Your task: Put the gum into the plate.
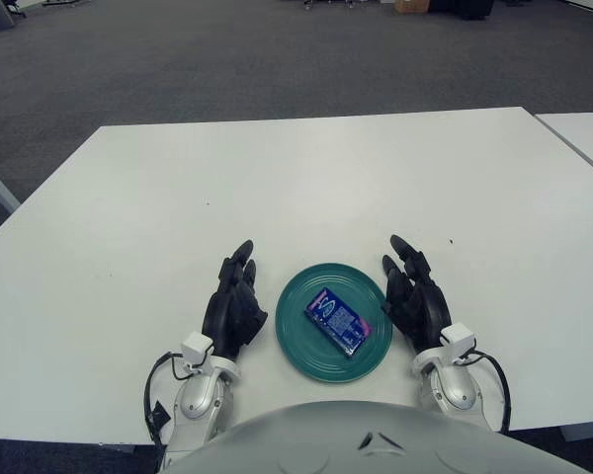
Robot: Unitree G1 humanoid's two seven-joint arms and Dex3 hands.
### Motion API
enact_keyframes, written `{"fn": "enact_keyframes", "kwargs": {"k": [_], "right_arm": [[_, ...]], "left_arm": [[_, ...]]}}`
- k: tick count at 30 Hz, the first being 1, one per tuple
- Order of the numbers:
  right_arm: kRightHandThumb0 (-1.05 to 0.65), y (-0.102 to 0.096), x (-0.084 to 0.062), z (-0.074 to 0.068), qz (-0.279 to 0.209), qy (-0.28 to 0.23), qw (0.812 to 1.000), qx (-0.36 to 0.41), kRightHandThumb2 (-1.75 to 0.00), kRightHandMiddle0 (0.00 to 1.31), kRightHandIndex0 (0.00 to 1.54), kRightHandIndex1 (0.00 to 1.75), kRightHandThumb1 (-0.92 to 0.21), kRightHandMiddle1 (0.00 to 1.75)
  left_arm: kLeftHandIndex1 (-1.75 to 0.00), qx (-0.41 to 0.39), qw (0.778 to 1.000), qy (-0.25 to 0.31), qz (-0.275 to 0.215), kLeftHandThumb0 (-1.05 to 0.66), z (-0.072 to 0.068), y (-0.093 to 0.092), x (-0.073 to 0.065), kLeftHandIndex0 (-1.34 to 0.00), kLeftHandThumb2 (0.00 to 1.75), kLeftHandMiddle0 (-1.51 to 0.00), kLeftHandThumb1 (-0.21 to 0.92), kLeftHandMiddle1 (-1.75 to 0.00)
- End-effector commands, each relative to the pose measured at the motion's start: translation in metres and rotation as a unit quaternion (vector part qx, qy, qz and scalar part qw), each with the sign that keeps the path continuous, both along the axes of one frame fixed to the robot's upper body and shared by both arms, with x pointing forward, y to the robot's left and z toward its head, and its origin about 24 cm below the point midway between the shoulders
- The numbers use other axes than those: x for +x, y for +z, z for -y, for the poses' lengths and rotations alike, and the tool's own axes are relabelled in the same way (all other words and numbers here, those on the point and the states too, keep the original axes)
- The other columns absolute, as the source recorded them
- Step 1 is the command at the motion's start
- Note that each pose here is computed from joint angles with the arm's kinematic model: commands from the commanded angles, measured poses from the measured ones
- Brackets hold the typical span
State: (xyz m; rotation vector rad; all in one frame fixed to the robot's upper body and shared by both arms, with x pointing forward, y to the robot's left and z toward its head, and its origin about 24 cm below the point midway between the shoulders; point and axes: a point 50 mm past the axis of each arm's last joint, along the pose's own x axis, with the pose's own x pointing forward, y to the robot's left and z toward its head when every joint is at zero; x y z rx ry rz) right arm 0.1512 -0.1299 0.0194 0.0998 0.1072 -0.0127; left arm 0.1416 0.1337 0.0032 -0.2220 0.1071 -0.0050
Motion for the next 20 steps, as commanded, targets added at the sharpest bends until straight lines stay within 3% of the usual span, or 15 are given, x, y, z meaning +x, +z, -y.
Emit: {"fn": "enact_keyframes", "kwargs": {"k": [1, 20], "right_arm": [[-0.89, -0.0085, -0.0138, 0.0072, -0.030, -0.009, 0.999, -0.004, -0.86, 0.00, 0.15, 0.00, -0.92, 0.46], [-0.85, -0.0110, -0.0121, 0.0096, -0.016, -0.015, 0.999, 0.037, -0.77, 0.00, 0.19, 0.02, -0.92, 0.52]], "left_arm": [[-0.53, 0.005, 1.000, -0.005, -0.027, -1.05, 0.0042, -0.0127, -0.0037, 0.00, 1.06, -0.23, 0.92, -0.01], [-0.59, 0.011, 1.000, -0.012, 0.013, -1.05, 0.0100, -0.0149, -0.0032, 0.00, 1.07, -0.26, 0.92, -0.01]]}}
